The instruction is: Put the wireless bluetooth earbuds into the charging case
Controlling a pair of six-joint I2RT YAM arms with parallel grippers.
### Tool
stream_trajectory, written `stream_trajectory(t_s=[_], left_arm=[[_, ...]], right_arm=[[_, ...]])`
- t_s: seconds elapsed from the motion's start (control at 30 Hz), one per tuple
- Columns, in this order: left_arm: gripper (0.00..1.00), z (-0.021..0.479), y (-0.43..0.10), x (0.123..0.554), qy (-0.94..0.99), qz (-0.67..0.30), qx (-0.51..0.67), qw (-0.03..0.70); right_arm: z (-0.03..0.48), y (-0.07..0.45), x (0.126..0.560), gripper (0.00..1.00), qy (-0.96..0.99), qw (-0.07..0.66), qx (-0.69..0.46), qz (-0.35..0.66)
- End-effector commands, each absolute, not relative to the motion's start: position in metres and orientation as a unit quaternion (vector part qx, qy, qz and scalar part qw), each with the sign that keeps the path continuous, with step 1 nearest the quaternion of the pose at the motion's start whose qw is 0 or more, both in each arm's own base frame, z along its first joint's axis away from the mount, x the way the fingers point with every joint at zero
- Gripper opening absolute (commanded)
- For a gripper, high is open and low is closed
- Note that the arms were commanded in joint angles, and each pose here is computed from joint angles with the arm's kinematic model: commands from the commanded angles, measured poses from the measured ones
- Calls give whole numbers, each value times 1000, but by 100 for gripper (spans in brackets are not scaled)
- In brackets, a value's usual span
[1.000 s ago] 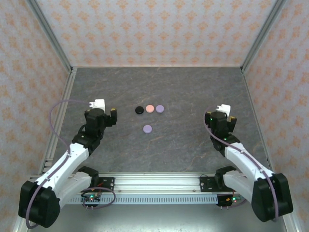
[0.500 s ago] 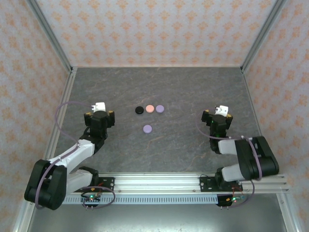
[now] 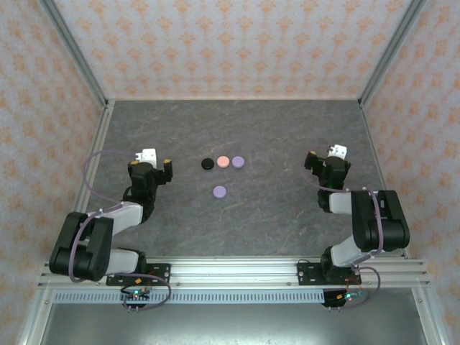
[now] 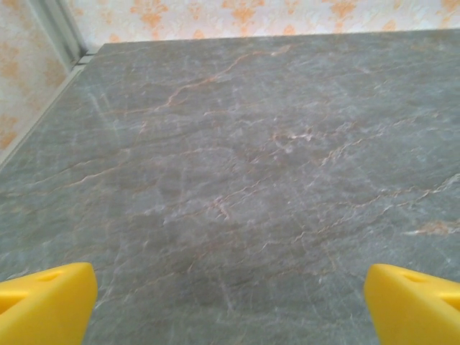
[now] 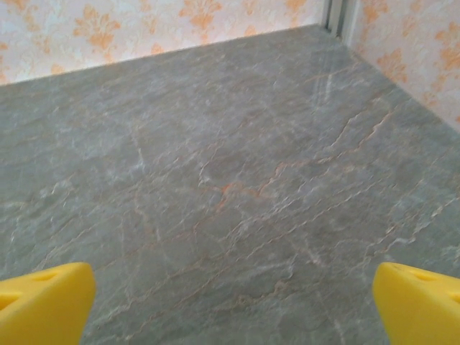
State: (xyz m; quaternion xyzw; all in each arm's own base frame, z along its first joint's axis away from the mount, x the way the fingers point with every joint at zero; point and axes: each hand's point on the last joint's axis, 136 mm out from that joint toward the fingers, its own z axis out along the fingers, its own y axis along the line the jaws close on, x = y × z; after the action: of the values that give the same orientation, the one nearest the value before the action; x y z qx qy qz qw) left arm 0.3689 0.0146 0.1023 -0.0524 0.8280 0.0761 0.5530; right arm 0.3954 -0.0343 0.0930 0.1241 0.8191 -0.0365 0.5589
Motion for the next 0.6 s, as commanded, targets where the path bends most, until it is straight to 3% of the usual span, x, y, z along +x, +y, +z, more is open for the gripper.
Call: stream_trajectory(t_s=[0.0,0.17,0.57], left_arm=[[96,99,12,379,809,46,-40,584],[98,93,18,394,833,37,-50,549],[100,93,20,394,833,42,-55,549]], right_arm=[[88,-28,394,99,827,549,122,-18],[88,-28,394,99,827,549,122,-17],[88,-27,394,99,827,549,119,-28]])
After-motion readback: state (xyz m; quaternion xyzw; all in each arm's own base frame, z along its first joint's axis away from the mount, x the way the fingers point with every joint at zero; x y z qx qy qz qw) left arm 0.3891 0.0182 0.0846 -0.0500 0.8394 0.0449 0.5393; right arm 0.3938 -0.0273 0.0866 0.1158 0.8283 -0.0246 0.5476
